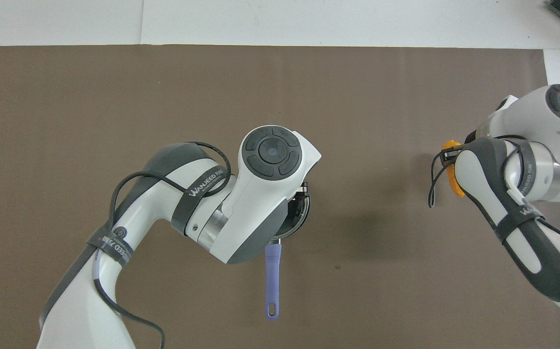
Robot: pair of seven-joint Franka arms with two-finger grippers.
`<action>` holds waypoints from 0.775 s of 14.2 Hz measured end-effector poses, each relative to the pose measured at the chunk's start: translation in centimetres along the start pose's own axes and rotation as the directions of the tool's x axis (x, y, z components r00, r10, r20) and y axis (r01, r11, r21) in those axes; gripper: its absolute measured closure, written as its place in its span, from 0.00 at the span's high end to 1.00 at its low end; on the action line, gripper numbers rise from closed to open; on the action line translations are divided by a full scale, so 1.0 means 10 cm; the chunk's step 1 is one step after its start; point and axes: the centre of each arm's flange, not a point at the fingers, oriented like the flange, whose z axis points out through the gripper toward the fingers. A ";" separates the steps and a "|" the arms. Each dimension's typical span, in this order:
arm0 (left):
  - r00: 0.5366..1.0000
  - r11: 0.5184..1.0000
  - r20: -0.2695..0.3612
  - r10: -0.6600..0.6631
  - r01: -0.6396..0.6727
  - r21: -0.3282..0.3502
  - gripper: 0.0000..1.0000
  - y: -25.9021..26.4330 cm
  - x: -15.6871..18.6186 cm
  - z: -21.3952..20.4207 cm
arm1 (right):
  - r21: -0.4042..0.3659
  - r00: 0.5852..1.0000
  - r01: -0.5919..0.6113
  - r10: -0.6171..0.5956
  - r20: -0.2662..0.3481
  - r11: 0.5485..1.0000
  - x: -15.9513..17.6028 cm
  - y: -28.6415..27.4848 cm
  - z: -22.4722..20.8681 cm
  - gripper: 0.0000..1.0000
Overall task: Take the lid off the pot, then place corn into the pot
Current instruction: 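Lift the lid off with the left gripper while the right gripper carries the corn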
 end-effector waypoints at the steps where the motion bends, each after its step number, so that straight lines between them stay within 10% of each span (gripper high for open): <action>1: 1.000 1.000 -0.001 -0.007 0.007 0.001 0.61 -0.08 0.05 -0.06 | 0.004 1.000 0.002 -0.002 -0.003 1.000 -0.05 -0.02 -0.15 0.40; 11: 0.999 0.999 -0.016 0.047 -0.047 -0.010 0.61 -1.30 0.51 -0.62 | 0.003 0.999 0.037 -0.037 -0.008 0.999 -0.13 -1.27 -0.95 0.40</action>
